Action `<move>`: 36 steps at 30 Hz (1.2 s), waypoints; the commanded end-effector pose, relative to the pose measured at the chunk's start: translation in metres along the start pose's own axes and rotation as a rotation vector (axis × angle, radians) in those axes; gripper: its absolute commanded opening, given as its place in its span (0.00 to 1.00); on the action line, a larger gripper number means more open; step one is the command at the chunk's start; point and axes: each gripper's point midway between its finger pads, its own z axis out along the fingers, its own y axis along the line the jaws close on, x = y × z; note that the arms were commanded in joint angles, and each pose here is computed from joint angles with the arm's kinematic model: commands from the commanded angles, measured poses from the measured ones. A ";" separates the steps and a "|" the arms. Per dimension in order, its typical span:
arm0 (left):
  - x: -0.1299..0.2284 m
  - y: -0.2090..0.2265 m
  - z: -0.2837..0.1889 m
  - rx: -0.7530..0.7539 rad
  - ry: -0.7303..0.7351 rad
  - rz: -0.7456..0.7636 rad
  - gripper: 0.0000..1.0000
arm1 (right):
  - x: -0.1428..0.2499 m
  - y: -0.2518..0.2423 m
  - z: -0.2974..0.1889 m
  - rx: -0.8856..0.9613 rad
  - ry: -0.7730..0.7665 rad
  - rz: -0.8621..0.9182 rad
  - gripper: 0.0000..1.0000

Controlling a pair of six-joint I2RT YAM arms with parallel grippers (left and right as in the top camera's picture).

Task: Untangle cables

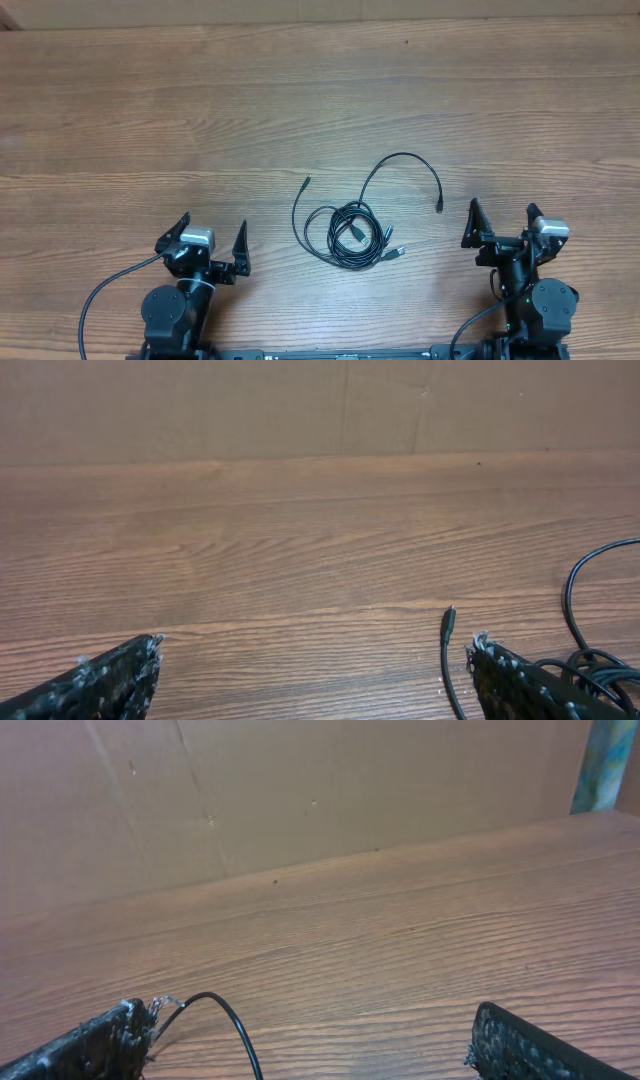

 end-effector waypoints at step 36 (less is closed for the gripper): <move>0.000 -0.001 0.000 0.007 -0.004 0.012 1.00 | -0.003 -0.008 0.000 0.048 -0.021 0.001 1.00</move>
